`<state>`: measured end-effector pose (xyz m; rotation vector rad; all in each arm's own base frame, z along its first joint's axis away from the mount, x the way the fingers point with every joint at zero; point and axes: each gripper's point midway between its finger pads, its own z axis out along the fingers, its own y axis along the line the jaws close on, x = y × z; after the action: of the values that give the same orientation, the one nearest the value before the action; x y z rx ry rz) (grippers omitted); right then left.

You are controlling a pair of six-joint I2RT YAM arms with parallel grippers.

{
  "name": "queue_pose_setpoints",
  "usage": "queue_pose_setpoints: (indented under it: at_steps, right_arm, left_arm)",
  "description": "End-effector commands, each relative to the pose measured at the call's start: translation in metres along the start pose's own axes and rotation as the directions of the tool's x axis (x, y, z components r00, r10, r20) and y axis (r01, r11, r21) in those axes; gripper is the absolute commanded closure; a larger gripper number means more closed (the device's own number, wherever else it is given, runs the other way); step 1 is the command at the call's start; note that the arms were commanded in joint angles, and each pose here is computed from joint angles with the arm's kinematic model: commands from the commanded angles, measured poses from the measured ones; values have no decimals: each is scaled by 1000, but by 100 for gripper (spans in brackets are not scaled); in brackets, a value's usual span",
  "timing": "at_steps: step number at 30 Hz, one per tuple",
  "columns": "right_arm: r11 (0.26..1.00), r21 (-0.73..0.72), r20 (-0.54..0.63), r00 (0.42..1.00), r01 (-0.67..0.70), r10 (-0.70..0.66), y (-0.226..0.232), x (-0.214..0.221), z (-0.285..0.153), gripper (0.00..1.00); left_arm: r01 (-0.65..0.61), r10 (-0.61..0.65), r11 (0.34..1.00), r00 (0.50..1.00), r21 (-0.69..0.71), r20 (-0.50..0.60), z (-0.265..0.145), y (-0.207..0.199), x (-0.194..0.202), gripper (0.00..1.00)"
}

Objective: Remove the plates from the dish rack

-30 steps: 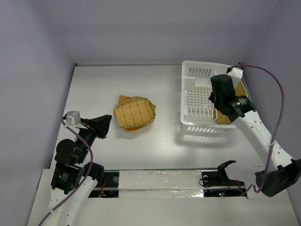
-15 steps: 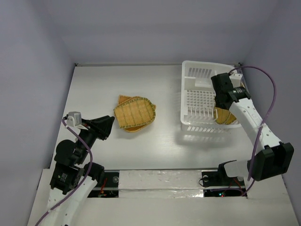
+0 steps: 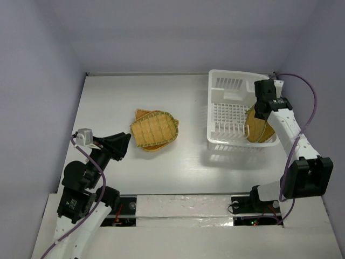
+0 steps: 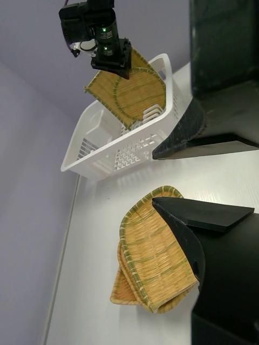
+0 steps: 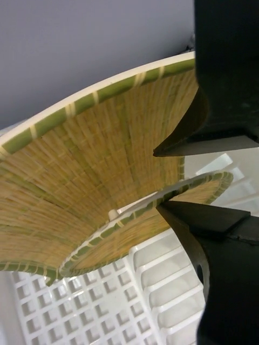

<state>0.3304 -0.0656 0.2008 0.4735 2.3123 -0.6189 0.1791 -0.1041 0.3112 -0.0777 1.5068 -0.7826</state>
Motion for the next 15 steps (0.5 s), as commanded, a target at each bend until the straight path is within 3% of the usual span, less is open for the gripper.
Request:
queue_pose_setpoints:
  at_steps: [1, 3, 15]
  right_arm:
    - [995, -90, 70, 997, -38, 45, 4, -18, 0, 57]
    - [994, -99, 60, 996, -56, 62, -1, -17, 5, 58]
    - [987, -153, 99, 993, -46, 62, -9, -32, -16, 100]
  left_arm:
    - [-10, 8, 999, 999, 34, 51, -4, -10, -15, 69]
    - [-8, 7, 999, 998, 33, 55, -5, -9, -15, 69]
    - [-9, 7, 999, 998, 38, 67, -7, -10, -17, 68]
